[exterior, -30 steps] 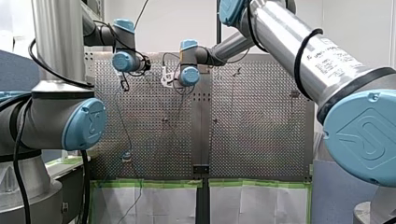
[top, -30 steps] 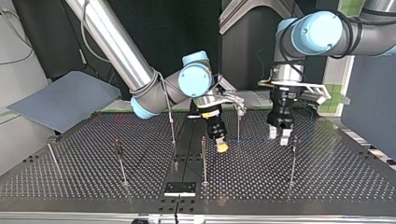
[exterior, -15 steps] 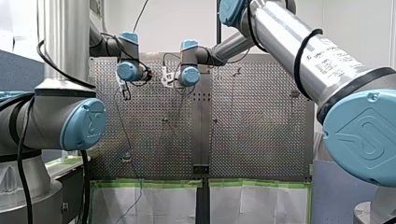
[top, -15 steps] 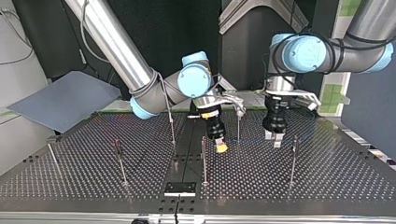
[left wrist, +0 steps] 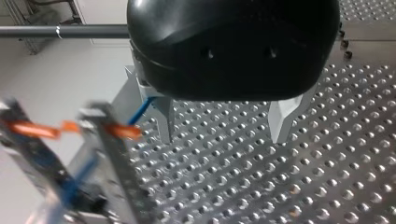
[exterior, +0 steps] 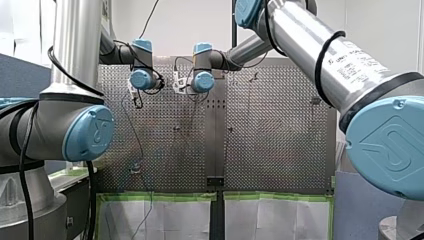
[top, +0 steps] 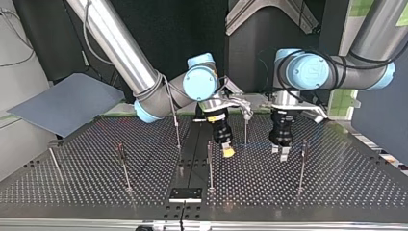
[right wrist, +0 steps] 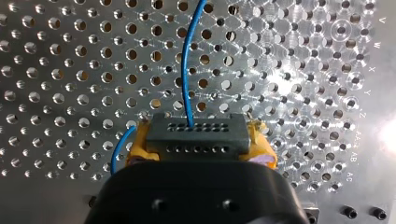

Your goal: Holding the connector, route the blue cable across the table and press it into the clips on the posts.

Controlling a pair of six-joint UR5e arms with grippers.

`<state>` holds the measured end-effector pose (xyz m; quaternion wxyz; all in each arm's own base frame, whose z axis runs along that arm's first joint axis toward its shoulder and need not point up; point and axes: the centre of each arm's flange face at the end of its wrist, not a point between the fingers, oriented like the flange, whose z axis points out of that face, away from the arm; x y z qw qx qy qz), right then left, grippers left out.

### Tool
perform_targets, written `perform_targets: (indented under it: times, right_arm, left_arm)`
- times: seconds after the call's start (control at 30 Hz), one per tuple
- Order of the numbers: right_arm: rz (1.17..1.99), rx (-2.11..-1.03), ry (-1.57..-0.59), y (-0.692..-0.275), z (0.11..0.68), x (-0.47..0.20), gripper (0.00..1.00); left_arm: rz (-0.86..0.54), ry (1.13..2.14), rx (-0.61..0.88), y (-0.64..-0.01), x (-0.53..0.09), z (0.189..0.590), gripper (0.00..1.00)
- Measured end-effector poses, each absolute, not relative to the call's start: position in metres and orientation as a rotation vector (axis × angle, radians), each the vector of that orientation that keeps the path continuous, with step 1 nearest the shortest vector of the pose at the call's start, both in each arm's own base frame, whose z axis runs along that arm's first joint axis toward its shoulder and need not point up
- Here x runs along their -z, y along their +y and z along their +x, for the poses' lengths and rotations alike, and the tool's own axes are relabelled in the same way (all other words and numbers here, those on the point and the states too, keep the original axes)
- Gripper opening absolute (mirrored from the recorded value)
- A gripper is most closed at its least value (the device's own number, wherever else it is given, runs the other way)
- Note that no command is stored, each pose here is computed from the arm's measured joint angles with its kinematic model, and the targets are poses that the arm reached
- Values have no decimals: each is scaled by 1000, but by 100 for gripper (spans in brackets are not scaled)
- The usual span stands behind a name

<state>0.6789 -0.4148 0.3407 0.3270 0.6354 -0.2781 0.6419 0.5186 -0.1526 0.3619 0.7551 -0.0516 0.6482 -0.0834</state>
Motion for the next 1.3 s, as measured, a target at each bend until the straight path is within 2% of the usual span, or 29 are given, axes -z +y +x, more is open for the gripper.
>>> perform_targets:
  times: [0.07, 0.13, 0.17, 0.2, 0.23, 0.27, 0.33, 0.37, 0.43, 1.0, 1.3]
  right_arm:
    - [1665, -1681, -728, -415, 679, -341, 0]
    - [1666, -1681, -729, -415, 679, -340, 0]
    - [1666, -1681, -729, -415, 679, -340, 0]
    - [1666, -1681, -729, -415, 679, -340, 0]
    - [1667, -1680, -729, -415, 679, -340, 0]
    - [1667, -1680, -729, -415, 679, -340, 0]
    - [1667, -1680, -729, -415, 679, -340, 0]
    - [1667, -1680, -729, -415, 679, -340, 0]
    - [1668, -1679, -729, -415, 679, -340, 0]
    - [1696, -1651, -756, -414, 675, -334, 0]
    - [1749, -1606, -777, -409, 668, -306, 0]
  left_arm:
    - [-115, 1427, 178, -153, -356, 524, 100]
    - [-116, 1443, 177, -153, -348, 528, 93]
    - [-117, 1448, 176, -153, -345, 529, 93]
    - [-118, 1452, 175, -153, -344, 530, 76]
    - [-119, 1458, 174, -153, -342, 530, 65]
    - [-120, 1461, 173, -153, -341, 530, 65]
    - [-122, 1467, 170, -153, -339, 530, 25]
    - [-124, 1469, 169, -153, -339, 530, 25]
    - [-131, 1474, 161, -153, -338, 529, 0]
    - [-174, 1548, 98, -155, -320, 511, 0]
    - [-187, 1511, 126, -157, -319, 489, 0]
